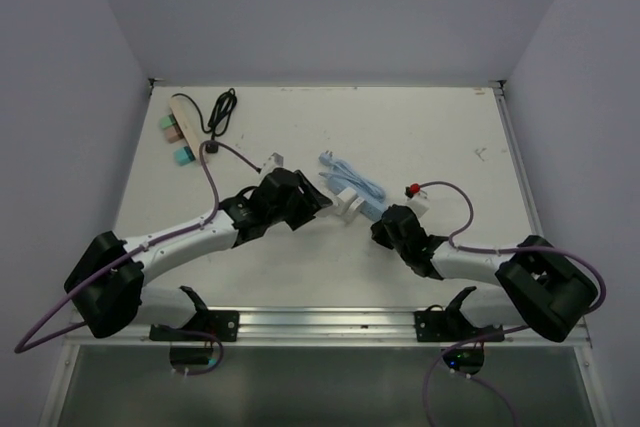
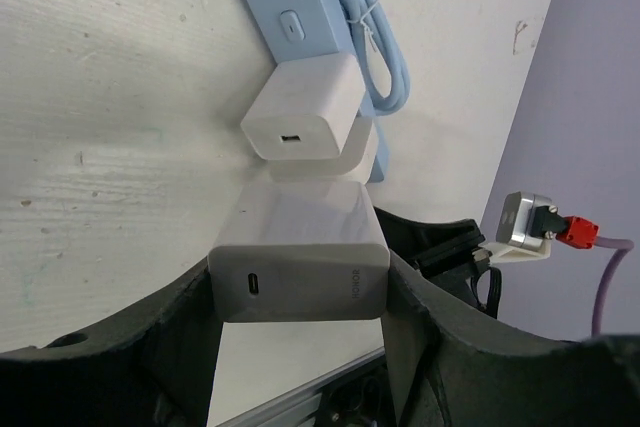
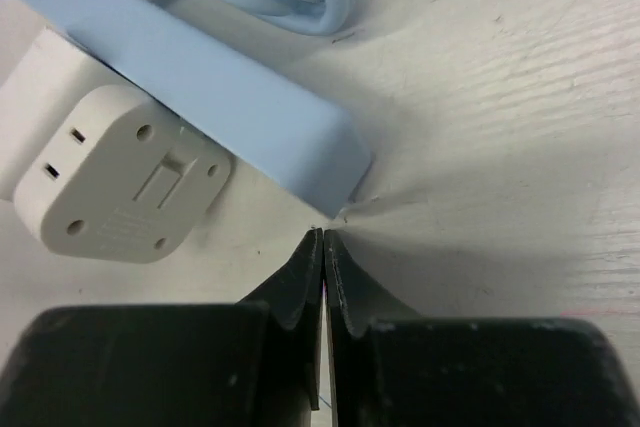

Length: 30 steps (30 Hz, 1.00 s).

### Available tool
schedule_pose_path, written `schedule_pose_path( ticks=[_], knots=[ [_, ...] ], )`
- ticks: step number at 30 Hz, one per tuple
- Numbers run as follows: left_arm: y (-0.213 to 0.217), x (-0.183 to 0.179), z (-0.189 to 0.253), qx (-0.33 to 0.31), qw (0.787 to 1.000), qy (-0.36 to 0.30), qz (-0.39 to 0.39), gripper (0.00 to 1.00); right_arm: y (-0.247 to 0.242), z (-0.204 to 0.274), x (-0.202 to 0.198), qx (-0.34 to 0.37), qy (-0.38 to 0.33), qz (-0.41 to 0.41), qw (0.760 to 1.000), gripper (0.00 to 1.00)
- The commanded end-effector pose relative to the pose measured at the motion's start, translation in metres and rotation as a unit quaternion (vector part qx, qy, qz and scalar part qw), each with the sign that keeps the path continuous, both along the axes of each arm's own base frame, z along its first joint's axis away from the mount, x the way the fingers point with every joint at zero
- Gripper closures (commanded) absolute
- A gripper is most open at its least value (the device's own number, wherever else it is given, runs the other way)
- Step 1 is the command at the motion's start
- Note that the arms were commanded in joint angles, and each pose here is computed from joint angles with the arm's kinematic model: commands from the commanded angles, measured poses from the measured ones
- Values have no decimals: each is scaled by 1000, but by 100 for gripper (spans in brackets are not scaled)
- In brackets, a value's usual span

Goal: Pull the plug off the socket

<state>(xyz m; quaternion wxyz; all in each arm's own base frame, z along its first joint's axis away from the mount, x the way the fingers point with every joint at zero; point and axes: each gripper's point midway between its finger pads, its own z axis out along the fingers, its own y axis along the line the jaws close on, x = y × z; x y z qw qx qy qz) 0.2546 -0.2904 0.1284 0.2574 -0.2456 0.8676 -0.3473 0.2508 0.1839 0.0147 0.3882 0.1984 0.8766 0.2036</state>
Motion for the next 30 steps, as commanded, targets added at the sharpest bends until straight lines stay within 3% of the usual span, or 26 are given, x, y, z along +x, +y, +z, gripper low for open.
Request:
schedule_pose_path(
  ticks=[1, 8, 15, 17, 20, 26, 29, 30],
  knots=[
    [-9, 7, 26, -13, 999, -32, -5, 100, -61, -46, -28, -138, 71, -47, 987, 100],
    [6, 6, 28, 14, 999, -42, -2, 100, -54, -43, -29, -115, 54, -28, 992, 100],
    [42, 1, -2, 30, 999, -40, 3, 100, -35, -28, -24, -84, 19, 26, 996, 100],
    [50, 8, -6, 30, 998, -46, 7, 92, -28, -22, -24, -77, 15, 45, 996, 100],
    [62, 16, -18, 47, 997, -57, 8, 88, -21, -11, -24, -77, 10, 71, 994, 99],
    [78, 38, -37, 57, 995, -80, -1, 83, -26, 22, -28, -105, -14, 109, 988, 81],
    [85, 49, -39, 52, 995, -82, -6, 78, -28, 43, -28, -114, -39, 126, 985, 69],
    [86, 50, -45, 54, 996, -74, -14, 76, -31, 42, -32, -124, -33, 135, 983, 60]
  ],
)
